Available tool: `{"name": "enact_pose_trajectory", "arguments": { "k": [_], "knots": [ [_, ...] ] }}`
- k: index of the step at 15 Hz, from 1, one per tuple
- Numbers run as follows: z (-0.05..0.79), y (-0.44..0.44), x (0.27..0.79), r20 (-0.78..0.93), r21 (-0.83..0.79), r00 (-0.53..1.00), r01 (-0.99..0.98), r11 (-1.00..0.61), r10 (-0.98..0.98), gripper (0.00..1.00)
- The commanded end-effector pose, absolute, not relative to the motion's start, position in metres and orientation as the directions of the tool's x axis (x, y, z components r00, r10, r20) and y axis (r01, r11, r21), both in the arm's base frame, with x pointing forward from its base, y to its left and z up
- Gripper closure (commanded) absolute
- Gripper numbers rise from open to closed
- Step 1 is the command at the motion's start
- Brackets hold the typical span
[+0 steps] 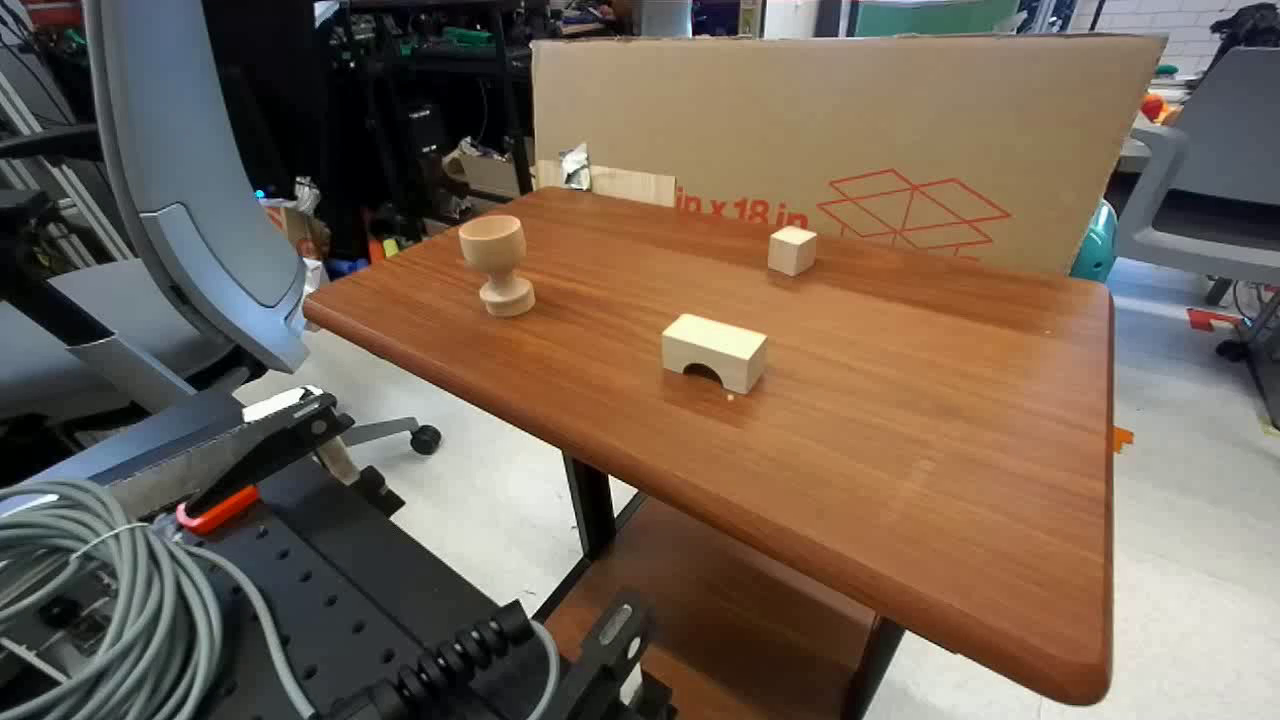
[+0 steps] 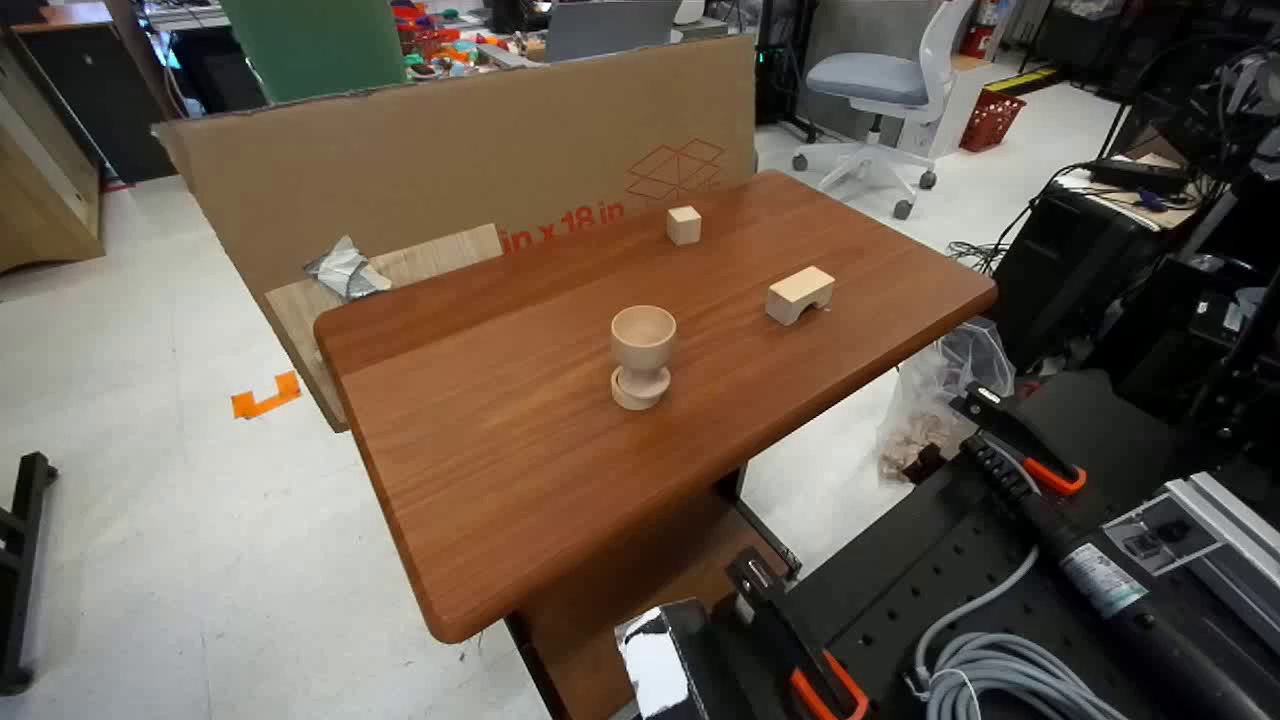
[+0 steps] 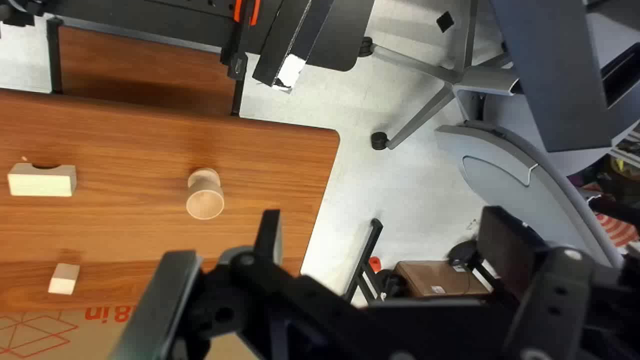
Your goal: Move the cup to the right
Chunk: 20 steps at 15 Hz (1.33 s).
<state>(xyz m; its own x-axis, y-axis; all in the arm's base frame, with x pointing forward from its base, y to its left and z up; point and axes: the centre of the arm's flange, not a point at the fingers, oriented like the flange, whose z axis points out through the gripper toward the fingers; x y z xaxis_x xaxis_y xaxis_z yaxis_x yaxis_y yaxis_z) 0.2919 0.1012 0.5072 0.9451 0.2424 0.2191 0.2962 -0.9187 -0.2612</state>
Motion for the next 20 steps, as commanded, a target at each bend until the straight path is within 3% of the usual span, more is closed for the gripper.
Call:
{"name": "enact_pose_trajectory", "arguments": {
  "k": [1,11,20],
  "knots": [
    [0.507,0.101,0.292,0.219,-0.261,0.945,0.296,-0.919,0.242,0.0],
    [0.498,0.098,0.291,0.21,-0.265,0.952,0.275,-0.924,0.223,0.0],
    [0.413,0.079,0.369,0.172,-0.075,0.98,0.112,-0.991,0.098,0.0]
  ]
}}
